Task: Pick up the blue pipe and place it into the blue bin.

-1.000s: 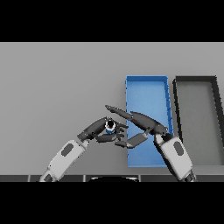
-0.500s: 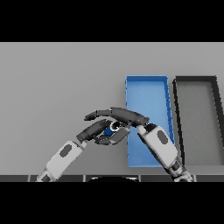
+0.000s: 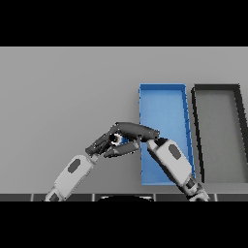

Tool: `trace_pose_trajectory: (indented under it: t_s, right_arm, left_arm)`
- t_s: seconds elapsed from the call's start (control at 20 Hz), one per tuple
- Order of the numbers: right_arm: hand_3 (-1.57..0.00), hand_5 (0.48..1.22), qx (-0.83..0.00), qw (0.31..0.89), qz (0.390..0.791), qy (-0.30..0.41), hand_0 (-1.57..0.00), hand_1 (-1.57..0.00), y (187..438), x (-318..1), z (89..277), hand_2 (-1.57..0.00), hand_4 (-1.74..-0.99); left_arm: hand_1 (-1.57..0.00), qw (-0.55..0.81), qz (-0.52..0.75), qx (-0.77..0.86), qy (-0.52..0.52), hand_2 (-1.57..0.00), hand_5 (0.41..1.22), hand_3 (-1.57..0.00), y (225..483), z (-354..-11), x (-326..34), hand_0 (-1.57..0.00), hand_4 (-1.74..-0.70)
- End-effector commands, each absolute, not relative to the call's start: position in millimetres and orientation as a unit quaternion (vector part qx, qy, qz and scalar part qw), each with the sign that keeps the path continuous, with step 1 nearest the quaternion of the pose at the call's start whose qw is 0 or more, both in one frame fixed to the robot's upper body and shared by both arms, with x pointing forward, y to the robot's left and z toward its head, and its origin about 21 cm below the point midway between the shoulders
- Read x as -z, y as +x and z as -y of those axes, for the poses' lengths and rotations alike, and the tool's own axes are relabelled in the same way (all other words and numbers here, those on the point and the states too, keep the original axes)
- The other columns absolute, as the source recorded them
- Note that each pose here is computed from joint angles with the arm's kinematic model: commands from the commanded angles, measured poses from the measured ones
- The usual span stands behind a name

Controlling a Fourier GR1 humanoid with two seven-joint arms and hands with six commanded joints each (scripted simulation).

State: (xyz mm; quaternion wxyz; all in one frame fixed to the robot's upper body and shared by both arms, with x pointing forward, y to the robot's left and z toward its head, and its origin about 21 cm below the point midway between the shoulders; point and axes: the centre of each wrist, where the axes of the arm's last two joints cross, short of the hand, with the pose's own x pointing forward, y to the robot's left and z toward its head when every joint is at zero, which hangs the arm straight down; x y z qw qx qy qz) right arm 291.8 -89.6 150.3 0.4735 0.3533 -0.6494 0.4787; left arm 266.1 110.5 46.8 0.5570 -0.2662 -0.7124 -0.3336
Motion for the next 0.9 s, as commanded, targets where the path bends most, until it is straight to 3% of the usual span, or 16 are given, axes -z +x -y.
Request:
trace_pose_trajectory:
  t_s: [0.0, 0.2, 0.25, 0.35, 0.45, 0.5, 0.6, 0.7, 0.85]
  right_arm:
    - [-1.41, 1.059, -0.485, 0.465, 0.656, 0.343, -1.46, -1.45, 292, -149, 91.7, -1.46, -1.447]
    - [-1.51, 1.155, -0.484, 0.466, 0.657, 0.342, -1.52, -1.52, 289, -150, 94.9, -1.53, -1.475]
    - [-1.52, 1.168, -0.473, 0.465, 0.662, 0.349, -1.53, -1.53, 288, -151, 94.9, -1.53, -1.480]
    - [-1.54, 1.187, -0.465, 0.470, 0.660, 0.357, -1.55, -1.55, 290, -148, 94.5, -1.55, -1.487]
    - [-1.55, 1.199, -0.473, 0.475, 0.653, 0.351, -1.56, -1.56, 289, -148, 93.7, -1.56, -1.490]
    - [-1.55, 1.204, -0.475, 0.476, 0.652, 0.350, -1.56, -1.56, 289, -149, 93.5, -1.56, -1.491]
    - [-1.56, 1.210, -0.473, 0.467, 0.655, 0.360, -1.56, -1.56, 287, -149, 94.0, -1.56, -1.493]
    - [-1.56, 1.214, -0.466, 0.455, 0.664, 0.367, -1.57, -1.57, 289, -152, 90.9, -1.57, -1.495]
    - [-1.57, 1.217, -0.467, 0.446, 0.673, 0.361, -1.57, -1.57, 287, -154, 88.6, -1.57, -1.496]
  left_arm:
    - [-1.43, 0.565, 0.706, 0.338, -0.261, -1.35, 1.221, -1.41, 266, -109, -47, -1.44, -1.71]
    - [-1.51, 0.571, 0.705, 0.334, -0.256, -1.39, 1.221, -1.50, 263, -115, -46, -1.52, -1.73]
    - [-1.35, 0.559, 0.713, 0.339, -0.252, -1.22, 1.221, -1.33, 263, -118, -49, -1.43, -1.65]
    - [-0.87, 0.546, 0.709, 0.384, -0.227, -0.78, 1.221, -0.85, 265, -121, -49, -0.93, -1.41]
    - [-0.55, 0.531, 0.701, 0.420, -0.223, -0.50, 1.221, -0.55, 266, -122, -48, -0.59, -1.22]
    - [-0.44, 0.525, 0.702, 0.428, -0.218, -0.40, 1.187, -0.44, 266, -124, -47, -0.47, -1.14]
    - [-0.28, 0.522, 0.705, 0.432, -0.210, -0.26, 1.020, -0.28, 270, -124, -47, -0.30, -1.04]
    - [-0.18, 0.541, 0.692, 0.439, -0.191, -0.16, 0.849, -0.18, 270, -125, -42, -0.19, -0.97]
    - [-0.09, 0.548, 0.686, 0.443, -0.182, -0.08, 0.697, -0.09, 273, -125, -44, -0.10, -0.90]
